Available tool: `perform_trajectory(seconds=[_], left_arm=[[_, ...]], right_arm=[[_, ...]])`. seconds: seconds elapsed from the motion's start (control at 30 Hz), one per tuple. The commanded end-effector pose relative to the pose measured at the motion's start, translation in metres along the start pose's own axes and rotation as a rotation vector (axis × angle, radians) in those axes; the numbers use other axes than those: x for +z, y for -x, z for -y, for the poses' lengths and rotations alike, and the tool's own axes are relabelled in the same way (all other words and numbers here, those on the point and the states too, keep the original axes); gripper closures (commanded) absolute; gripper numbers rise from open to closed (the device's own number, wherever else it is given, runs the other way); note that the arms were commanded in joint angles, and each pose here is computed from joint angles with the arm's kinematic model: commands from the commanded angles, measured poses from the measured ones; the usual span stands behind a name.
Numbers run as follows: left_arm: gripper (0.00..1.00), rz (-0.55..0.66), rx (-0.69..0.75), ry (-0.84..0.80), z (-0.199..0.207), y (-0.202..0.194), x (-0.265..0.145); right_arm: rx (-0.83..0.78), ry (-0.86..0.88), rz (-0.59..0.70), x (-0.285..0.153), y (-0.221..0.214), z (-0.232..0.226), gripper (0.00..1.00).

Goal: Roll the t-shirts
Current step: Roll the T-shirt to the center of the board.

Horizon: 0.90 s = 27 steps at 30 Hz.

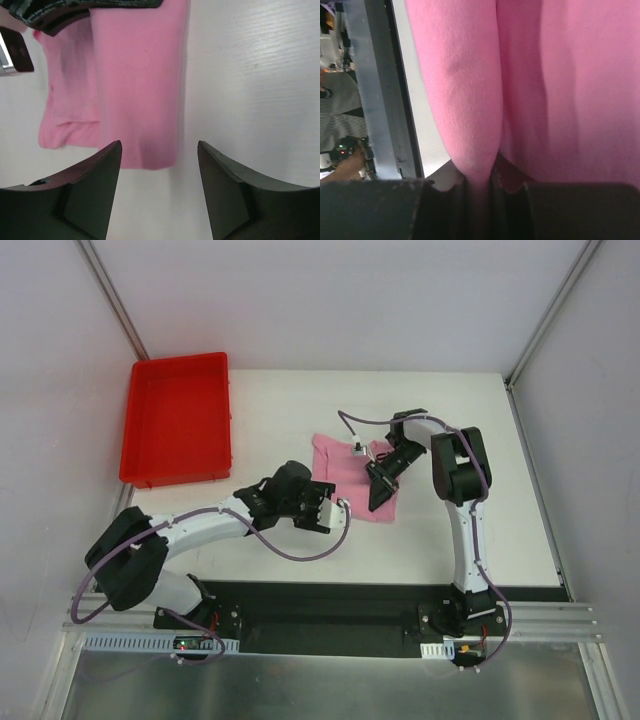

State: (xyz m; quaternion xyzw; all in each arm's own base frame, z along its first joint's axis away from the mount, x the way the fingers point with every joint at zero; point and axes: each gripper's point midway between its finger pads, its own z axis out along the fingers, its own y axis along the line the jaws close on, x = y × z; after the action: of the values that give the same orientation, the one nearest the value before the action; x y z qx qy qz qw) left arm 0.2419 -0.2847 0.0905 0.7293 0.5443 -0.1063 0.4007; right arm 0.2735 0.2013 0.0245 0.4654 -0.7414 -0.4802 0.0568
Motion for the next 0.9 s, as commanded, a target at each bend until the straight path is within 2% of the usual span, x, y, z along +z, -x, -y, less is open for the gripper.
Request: perform_trajectory(seconds=[0.0, 0.4, 0.67, 0.8, 0.83, 0.87], left_arm=[[0.38, 0.118, 0.154, 0.069, -0.025, 0.027, 0.02], [0.41, 0.064, 0.218, -0.022, -0.007, 0.0, 0.054], [0.41, -0.113, 0.323, -0.087, 0.002, -0.049, 0.079], [0.56, -0.163, 0.352, -0.161, 0.017, -0.07, 0.085], [0.7, -0.163, 0.343, -0.182, 0.018, -0.07, 0.086], [0.76, -0.16, 0.324, -0.207, 0.022, -0.071, 0.086]], right_arm=[[0.275, 0.173, -0.106, -0.008, -0.027, -0.049, 0.94], [0.339, 0.171, -0.097, -0.009, -0.024, -0.041, 0.94], [0.36, 0.169, -0.102, -0.008, -0.024, -0.039, 0.92], [0.365, 0.167, -0.102, -0.009, -0.024, -0.038, 0.89], [0.364, 0.165, -0.101, -0.009, -0.023, -0.037, 0.87], [0.366, 0.165, -0.104, -0.009, -0.024, -0.038, 0.81]])
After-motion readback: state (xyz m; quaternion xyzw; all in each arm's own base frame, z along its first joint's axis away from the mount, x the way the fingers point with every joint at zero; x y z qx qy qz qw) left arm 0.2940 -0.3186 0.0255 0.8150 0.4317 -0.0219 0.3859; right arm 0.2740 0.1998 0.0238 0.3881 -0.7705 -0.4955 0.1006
